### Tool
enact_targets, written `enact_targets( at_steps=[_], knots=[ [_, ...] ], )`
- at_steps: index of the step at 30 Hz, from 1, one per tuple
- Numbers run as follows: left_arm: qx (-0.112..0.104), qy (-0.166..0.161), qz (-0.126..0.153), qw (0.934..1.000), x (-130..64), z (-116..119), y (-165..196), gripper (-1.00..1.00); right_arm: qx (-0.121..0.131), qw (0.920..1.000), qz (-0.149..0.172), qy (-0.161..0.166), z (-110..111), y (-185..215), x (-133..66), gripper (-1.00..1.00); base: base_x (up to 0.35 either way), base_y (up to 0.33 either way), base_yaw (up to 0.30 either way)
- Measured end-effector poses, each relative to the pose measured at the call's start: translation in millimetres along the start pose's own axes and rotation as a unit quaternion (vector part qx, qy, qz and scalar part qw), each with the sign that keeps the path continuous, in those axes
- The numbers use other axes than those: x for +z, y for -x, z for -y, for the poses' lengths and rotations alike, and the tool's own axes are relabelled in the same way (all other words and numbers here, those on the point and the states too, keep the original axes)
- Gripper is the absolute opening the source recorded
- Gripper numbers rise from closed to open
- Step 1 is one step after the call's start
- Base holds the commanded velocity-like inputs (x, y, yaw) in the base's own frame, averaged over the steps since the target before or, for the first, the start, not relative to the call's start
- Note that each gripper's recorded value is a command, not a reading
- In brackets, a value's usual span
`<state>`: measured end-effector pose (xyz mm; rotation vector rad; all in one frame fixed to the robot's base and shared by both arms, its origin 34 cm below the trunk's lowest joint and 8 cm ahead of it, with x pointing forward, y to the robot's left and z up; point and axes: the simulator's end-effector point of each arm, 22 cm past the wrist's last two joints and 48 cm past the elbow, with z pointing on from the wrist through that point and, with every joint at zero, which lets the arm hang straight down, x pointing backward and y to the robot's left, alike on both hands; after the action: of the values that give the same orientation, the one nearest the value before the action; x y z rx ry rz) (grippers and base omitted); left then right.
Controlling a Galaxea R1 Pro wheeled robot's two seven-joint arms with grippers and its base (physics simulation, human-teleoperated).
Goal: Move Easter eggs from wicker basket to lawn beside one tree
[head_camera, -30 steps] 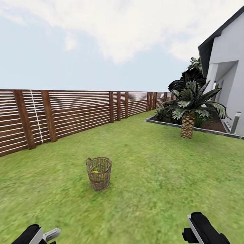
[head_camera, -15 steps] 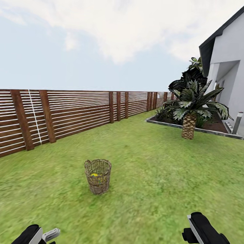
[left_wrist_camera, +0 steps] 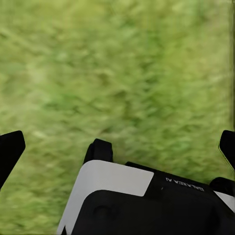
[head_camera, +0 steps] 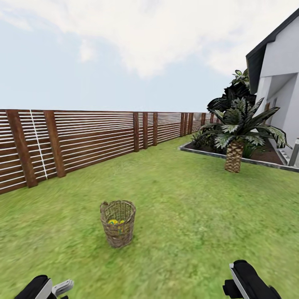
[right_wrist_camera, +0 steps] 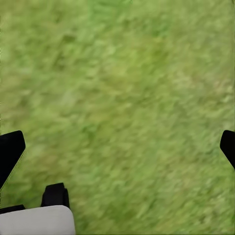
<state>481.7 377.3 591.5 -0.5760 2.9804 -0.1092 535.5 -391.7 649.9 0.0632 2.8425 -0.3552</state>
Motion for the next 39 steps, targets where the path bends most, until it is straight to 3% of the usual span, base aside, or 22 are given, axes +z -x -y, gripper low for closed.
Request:
enact_targets(
  at_steps=[10,24,39],
  knots=[
    [-0.001,0.000,0.001,1.0000,-0.4,-0.4,0.7,1.00,0.000,1.0000,0.001,0.000,0.1,0.5,-0.2,1.00,0.339,0.000,-0.012],
    [-0.002,0.000,0.001,1.0000,-0.7,-1.3,1.3,1.00,0.000,1.0000,0.001,0.002,-1.9,0.6,-0.2,1.00,0.339,0.000,-0.255],
    [-0.004,-0.002,0.007,1.0000,-3.0,-0.8,5.8,1.00,0.000,1.0000,-0.001,0.002,-2.5,-0.8,0.5,1.00,0.339,0.000,-0.016]
  ],
)
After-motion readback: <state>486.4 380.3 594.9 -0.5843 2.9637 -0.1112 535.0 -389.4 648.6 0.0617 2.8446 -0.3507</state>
